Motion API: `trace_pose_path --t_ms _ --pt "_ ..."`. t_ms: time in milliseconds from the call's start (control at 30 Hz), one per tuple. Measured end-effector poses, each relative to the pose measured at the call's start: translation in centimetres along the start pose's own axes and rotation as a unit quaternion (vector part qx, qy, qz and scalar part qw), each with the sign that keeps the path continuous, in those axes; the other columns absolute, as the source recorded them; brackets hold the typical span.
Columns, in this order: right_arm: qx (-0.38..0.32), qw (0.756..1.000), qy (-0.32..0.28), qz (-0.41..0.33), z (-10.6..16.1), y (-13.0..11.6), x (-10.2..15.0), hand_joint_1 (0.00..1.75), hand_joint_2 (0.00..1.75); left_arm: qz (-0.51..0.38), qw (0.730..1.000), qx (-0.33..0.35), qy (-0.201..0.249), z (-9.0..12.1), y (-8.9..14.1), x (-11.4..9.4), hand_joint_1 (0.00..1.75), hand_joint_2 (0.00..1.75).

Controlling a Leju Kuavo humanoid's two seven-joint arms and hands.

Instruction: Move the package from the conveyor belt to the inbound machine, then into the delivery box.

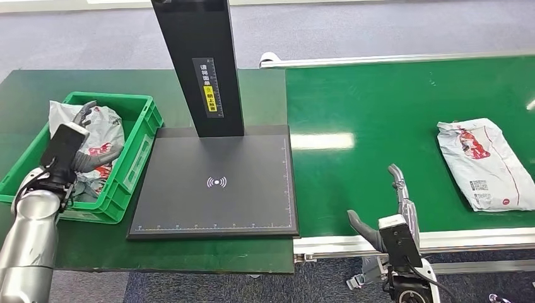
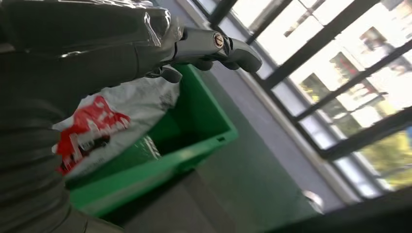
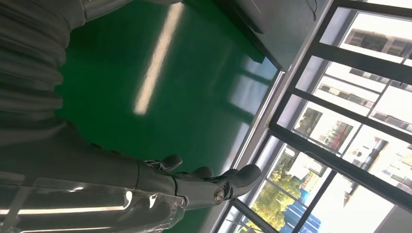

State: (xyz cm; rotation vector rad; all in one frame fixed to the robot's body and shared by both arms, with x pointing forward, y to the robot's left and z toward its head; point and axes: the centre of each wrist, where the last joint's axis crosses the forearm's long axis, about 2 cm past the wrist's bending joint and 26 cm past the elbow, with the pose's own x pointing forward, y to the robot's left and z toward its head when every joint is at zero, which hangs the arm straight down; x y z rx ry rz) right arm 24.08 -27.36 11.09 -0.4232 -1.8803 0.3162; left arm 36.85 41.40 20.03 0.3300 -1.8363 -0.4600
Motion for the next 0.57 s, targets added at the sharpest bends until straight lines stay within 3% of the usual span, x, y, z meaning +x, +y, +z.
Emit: trace_pose_path --t_ms 100,233,400,567 --pt "0.004 1.000 0.003 -0.017 0.1 0.1 0.1 0.00 1.75 0.067 0.996 0.012 -0.062 1.8 -3.6 0.5 0.00 1.75" --pt "0.019 0.998 0.010 -0.063 -0.1 0.8 0.3 0.00 1.75 0.167 0.980 0.021 -0.104 4.6 -11.0 1.2 0.00 1.75" --pt "0.052 0.991 0.036 -0.122 0.0 3.3 0.4 0.00 1.75 0.283 0.955 0.041 -0.080 8.2 -19.8 2.1 0.00 1.75" --pt "0.064 0.986 0.048 -0.145 0.8 5.5 0.1 0.00 1.75 0.280 0.957 0.059 -0.046 10.4 -24.0 2.8 0.00 1.75"
